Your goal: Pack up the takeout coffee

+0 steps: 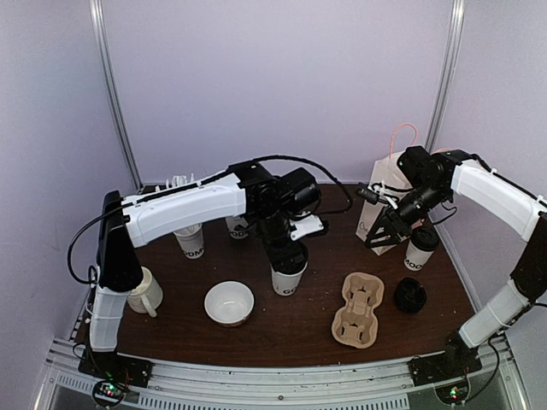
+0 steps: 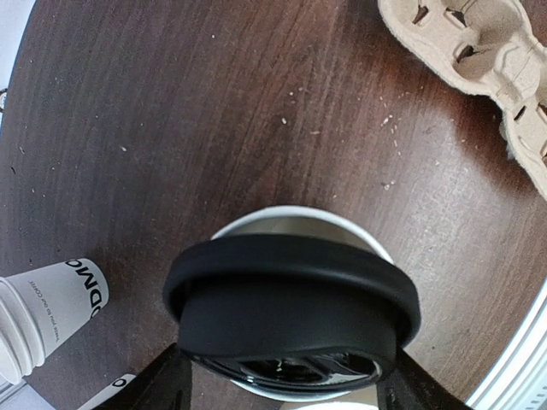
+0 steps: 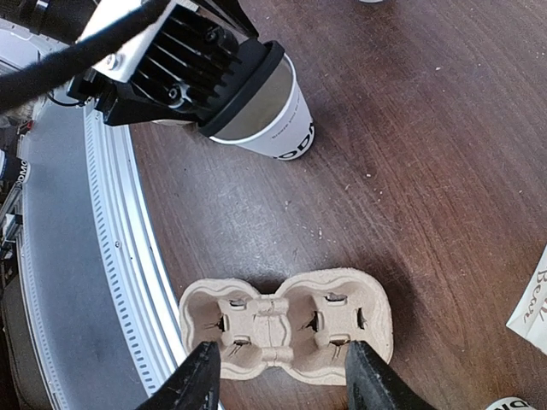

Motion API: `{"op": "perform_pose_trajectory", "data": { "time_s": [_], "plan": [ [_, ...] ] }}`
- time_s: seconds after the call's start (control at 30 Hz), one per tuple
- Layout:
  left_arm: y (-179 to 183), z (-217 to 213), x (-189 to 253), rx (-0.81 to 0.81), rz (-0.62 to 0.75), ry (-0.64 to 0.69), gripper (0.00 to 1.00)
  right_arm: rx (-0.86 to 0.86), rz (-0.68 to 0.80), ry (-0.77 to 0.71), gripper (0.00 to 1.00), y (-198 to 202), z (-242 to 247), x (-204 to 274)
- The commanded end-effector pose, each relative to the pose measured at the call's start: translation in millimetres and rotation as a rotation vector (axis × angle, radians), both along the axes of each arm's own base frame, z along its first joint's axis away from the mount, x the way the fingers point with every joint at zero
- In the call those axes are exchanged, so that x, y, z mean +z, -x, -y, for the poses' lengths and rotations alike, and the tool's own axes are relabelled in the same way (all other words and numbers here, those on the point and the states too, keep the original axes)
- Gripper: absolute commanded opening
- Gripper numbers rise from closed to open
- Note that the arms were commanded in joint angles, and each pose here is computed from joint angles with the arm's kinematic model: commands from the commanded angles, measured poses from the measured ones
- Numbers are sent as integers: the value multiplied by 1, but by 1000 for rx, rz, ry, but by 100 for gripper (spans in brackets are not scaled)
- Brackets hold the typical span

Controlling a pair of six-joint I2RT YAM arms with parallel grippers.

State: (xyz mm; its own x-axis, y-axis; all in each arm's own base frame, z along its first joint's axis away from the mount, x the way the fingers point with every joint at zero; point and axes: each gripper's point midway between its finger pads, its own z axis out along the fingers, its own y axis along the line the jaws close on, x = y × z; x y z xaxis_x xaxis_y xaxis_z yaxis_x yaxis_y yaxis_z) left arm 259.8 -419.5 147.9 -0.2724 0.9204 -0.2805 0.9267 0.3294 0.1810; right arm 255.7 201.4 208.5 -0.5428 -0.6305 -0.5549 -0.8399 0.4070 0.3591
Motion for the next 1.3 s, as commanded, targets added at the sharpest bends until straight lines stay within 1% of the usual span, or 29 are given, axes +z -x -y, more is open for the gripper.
{"op": "perform_pose_trajectory", "data": {
  "time_s": [0.0,0.17,0.3,0.47,0.63,0.77,0.93,1.27],
  "plan": [
    [-4,3,27,-7,31,56,71,9,-16,20,53,4,0,-7],
    [0,4,44,-13,34,100,71,11,-18,21,53,3,-1,-8],
    [-2,-4,41,-13,47,60,71,12,-18,22,53,4,-1,-8],
    [-8,-24,54,5,116,-5,71,14,-19,25,53,5,-1,-9],
    [-5,-33,41,-8,89,-70,72,14,-20,26,53,5,-1,-10],
    [-3,-26,33,-15,64,-62,71,15,-19,28,53,5,-1,-10],
    [-6,-19,27,-26,63,-58,72,13,-18,35,53,6,0,-11],
    [-8,-22,17,-29,58,-108,72,16,-20,42,53,5,0,-15]
  ]
}}
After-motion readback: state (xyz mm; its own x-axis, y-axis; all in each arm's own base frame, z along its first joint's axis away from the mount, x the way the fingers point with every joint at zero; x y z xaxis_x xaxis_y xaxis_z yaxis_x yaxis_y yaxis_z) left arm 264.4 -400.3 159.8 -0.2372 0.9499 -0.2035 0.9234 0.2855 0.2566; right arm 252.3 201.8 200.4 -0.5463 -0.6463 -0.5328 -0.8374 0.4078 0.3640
